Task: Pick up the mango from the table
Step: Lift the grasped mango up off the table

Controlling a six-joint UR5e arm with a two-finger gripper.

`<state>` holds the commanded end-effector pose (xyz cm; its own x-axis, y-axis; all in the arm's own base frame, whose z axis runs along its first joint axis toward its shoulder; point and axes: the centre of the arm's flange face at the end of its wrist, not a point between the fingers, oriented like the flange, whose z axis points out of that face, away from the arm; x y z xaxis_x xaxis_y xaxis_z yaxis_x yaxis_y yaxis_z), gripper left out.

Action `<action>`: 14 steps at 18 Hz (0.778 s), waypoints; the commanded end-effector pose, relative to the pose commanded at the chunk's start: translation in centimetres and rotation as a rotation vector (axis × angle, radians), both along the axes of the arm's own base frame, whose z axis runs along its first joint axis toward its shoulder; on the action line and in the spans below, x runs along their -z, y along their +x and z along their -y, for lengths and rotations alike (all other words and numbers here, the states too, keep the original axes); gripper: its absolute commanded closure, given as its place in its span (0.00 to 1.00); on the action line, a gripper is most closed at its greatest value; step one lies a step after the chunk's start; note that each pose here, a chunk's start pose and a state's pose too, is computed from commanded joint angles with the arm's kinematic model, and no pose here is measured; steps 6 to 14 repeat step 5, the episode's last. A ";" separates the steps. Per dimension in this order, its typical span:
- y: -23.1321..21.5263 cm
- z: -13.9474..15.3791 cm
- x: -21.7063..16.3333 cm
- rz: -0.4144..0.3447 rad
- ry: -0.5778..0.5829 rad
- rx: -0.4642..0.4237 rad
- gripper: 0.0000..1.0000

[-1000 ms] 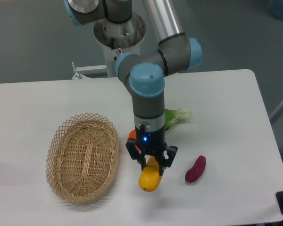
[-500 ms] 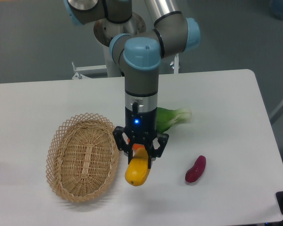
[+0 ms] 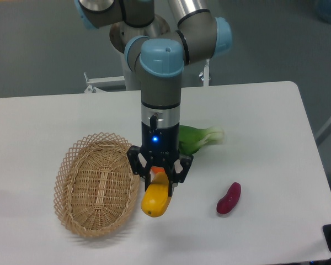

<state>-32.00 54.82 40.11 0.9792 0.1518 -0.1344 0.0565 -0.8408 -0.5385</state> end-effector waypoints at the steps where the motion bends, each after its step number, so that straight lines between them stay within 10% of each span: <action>1: 0.0 0.0 0.1 0.000 -0.001 0.001 0.66; 14: 0.0 0.0 0.2 -0.001 -0.003 0.005 0.66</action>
